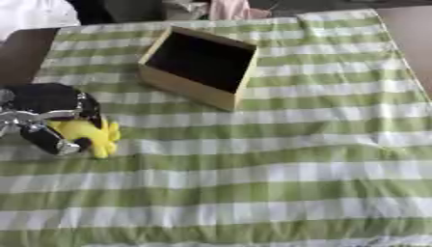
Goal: Pick up objects on the table and place them in the box.
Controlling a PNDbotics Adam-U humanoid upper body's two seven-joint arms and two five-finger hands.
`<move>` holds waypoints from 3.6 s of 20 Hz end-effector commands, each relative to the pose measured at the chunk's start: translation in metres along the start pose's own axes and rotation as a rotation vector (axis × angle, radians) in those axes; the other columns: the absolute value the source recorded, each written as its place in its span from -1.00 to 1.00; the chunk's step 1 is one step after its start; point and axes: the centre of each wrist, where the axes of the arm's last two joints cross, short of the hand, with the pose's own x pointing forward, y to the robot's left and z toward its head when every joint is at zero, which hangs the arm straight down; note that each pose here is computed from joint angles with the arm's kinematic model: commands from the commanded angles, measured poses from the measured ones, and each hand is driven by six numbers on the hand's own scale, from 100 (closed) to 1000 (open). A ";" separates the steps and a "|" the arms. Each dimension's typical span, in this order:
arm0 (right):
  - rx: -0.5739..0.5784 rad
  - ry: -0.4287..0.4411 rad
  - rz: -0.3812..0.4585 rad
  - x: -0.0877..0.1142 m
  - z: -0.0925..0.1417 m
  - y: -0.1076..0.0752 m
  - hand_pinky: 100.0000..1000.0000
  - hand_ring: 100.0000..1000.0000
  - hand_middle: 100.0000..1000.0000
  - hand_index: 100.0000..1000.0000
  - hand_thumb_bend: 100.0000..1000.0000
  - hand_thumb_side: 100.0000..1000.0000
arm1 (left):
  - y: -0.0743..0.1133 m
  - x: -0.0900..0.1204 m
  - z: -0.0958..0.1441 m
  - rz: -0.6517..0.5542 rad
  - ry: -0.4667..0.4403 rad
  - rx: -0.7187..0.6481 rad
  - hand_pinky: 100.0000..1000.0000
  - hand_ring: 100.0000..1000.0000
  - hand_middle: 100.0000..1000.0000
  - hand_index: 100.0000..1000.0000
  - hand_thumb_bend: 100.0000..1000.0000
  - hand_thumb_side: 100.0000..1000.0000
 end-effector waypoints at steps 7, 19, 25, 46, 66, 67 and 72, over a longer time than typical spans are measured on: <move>-0.004 -0.023 -0.002 0.005 -0.004 -0.004 0.24 0.40 0.41 0.51 -1.00 0.32 | 0.016 -0.009 0.015 -0.015 0.004 0.045 -0.65 -0.21 -0.23 0.03 -0.92 -0.92; -0.007 -0.021 0.000 0.005 -0.003 -0.004 0.24 0.40 0.41 0.51 -1.00 0.32 | 0.058 -0.009 0.014 -0.013 -0.002 0.291 -0.74 -0.24 -0.25 -0.01 -1.00 -0.99; -0.007 -0.025 -0.004 0.006 -0.004 -0.004 0.24 0.40 0.41 0.51 -1.00 0.31 | 0.094 -0.005 0.004 -0.015 -0.022 0.408 -0.77 -0.24 -0.26 -0.02 -1.00 -1.00; 0.011 -0.022 -0.041 0.006 -0.002 0.003 0.24 0.40 0.40 0.51 -1.00 0.31 | 0.180 0.041 -0.102 0.102 -0.088 0.580 -0.84 -0.29 -0.32 -0.06 -1.00 -0.83; 0.022 -0.033 -0.086 0.008 -0.003 0.009 0.24 0.40 0.40 0.51 -1.00 0.32 | 0.169 0.052 -0.163 0.111 0.043 0.534 -0.82 -0.28 -0.31 -0.05 -1.00 -0.75; 0.022 -0.033 -0.088 0.008 -0.003 0.009 0.24 0.40 0.40 0.51 -1.00 0.32 | 0.168 0.053 -0.164 0.111 0.047 0.532 -0.82 -0.28 -0.30 -0.05 -1.00 -0.74; 0.023 -0.034 -0.090 0.007 -0.003 0.009 0.24 0.40 0.40 0.51 -1.00 0.32 | 0.166 0.054 -0.166 0.110 0.044 0.523 -0.69 -0.20 -0.23 0.03 -1.00 -0.73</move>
